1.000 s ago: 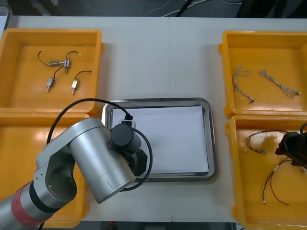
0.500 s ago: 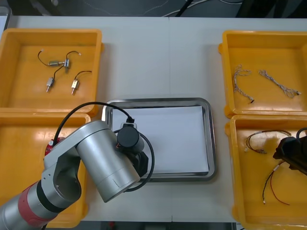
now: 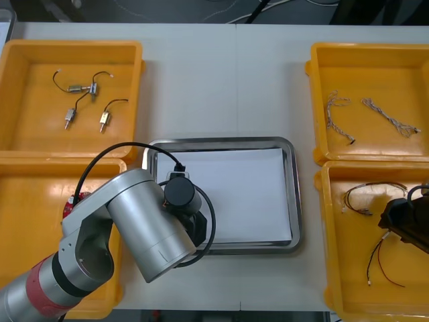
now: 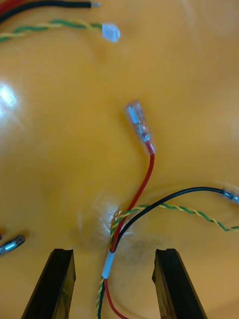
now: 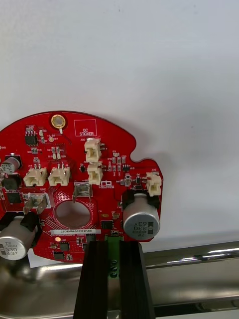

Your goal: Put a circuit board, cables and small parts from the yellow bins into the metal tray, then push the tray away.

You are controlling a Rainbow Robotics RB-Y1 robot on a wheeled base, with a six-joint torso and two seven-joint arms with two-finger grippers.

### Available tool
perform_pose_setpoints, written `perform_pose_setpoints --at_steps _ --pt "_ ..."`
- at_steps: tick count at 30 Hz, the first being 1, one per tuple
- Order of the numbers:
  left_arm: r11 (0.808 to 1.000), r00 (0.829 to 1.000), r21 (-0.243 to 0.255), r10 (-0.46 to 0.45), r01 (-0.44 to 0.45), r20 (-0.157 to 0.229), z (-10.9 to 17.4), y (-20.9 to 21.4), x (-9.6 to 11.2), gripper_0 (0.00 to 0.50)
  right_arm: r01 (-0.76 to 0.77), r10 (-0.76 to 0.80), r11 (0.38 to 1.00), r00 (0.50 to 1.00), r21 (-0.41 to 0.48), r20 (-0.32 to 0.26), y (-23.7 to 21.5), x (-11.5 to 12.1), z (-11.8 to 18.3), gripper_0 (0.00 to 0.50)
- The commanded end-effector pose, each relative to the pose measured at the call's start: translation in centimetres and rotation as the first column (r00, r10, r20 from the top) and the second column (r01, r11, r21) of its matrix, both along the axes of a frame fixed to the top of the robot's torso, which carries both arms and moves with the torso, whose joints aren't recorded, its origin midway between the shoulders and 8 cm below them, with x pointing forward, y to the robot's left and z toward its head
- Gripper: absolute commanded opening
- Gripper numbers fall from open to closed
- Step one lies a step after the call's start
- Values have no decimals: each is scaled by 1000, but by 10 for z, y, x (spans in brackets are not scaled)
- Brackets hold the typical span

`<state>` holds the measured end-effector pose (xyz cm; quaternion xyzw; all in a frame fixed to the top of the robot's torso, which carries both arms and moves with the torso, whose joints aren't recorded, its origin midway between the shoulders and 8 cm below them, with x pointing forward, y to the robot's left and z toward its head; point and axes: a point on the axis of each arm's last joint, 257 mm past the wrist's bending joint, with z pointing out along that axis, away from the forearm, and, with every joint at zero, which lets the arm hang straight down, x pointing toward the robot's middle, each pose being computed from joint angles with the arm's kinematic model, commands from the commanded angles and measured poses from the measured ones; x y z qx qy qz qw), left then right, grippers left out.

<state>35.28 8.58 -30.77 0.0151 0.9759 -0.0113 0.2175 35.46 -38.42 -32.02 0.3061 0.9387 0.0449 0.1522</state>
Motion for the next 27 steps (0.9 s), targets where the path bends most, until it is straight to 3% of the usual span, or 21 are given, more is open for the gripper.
perform_pose_setpoints --at_steps 1,2,3,4,7,9,11,12,19,22,23,24,26,27 --pt "998 999 -60 24 -22 32 11 -24 5 0 36 -36 999 999 11 -18 6 -10 -13 462" --pt "998 999 -62 24 -22 33 12 -25 5 32 33 -33 999 999 9 -16 6 -9 -15 463" --pt "998 999 -64 23 -21 32 12 -26 5 100 33 -33 999 999 8 -16 7 -10 -16 461" --pt "998 999 -64 25 -23 33 12 -26 5 237 31 -31 999 999 6 -11 7 -9 -17 462" --pt "997 999 -66 27 -25 35 12 -27 5 285 34 -34 999 999 3 -7 7 -9 -19 462" --pt "997 999 -67 27 -25 36 13 -27 5 343 32 -32 999 999 3 -7 8 -9 -20 461" --pt "997 999 -69 29 -26 40 14 -28 6 480 32 -32 999 999 3 -13 9 -11 -22 462" --pt "997 999 -70 29 -27 39 14 -28 6 500 31 -31 1000 999 1 -14 9 -11 -22 463" --pt "996 998 -85 37 -33 45 21 -28 8 500 33 -33 999 999 -1 -14 10 -12 -25 461" --pt "996 998 -86 40 -36 43 26 -26 6 500 31 -31 1000 999 -2 -14 11 -12 -25 425" --pt "996 998 -85 42 -39 38 33 -23 3 500 32 -32 999 999 -5 -14 10 -12 -25 338" --pt "995 998 -89 47 -44 33 40 -19 1 500 33 -33 999 999 -4 -16 10 -12 -25 209" --pt "994 999 -97 45 -43 20 52 -15 -3 500 33 -33 999 999 -4 -16 10 -12 -25 54" --pt "994 999 -101 46 -44 16 58 -12 -4 500 30 -30 1000 999 -3 -15 11 -12 -25 14"
